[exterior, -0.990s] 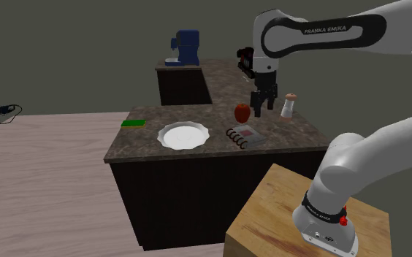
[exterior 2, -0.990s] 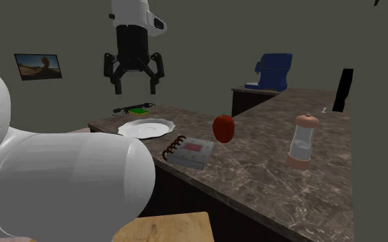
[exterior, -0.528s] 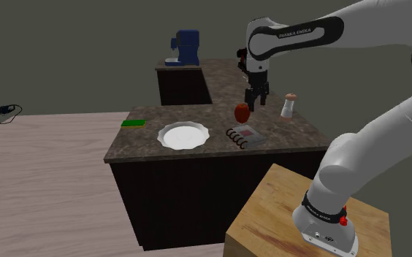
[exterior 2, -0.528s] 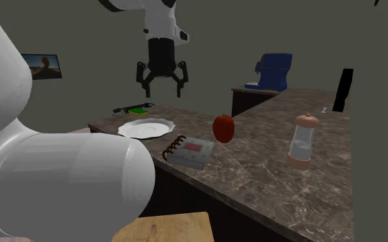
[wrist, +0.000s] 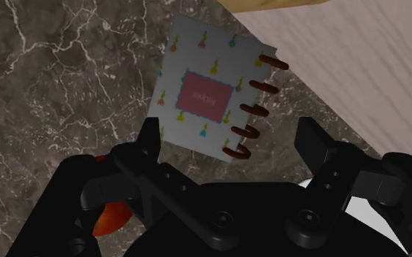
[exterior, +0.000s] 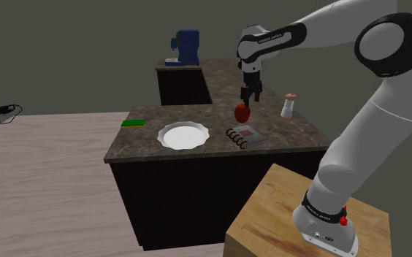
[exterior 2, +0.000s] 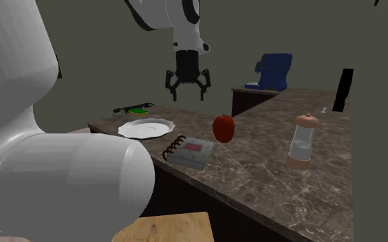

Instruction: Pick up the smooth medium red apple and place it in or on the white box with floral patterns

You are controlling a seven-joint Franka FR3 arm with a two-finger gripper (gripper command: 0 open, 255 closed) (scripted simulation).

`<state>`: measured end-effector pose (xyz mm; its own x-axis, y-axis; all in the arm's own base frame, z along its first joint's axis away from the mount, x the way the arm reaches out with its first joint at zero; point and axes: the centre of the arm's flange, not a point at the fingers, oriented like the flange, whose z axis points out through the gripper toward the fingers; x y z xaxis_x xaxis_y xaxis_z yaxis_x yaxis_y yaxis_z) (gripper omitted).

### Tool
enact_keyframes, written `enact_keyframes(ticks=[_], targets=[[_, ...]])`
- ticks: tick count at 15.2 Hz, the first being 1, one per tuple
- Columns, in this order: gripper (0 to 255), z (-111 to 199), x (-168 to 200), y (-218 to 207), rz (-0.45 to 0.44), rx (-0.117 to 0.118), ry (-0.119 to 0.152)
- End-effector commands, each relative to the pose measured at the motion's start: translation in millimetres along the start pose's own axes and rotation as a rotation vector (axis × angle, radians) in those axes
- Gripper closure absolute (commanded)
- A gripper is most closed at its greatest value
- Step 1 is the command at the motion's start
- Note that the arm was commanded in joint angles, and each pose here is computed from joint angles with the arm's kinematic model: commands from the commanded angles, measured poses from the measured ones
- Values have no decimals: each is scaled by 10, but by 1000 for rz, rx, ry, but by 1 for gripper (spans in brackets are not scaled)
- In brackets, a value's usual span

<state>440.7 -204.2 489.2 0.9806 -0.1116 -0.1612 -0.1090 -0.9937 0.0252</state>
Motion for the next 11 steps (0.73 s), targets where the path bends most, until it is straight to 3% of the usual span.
enact_keyframes(ticks=[1, 11], targets=[[0, 20, 176, 203, -5, -4, 0], [0, 177, 1115, 1090, -27, -20, 2]])
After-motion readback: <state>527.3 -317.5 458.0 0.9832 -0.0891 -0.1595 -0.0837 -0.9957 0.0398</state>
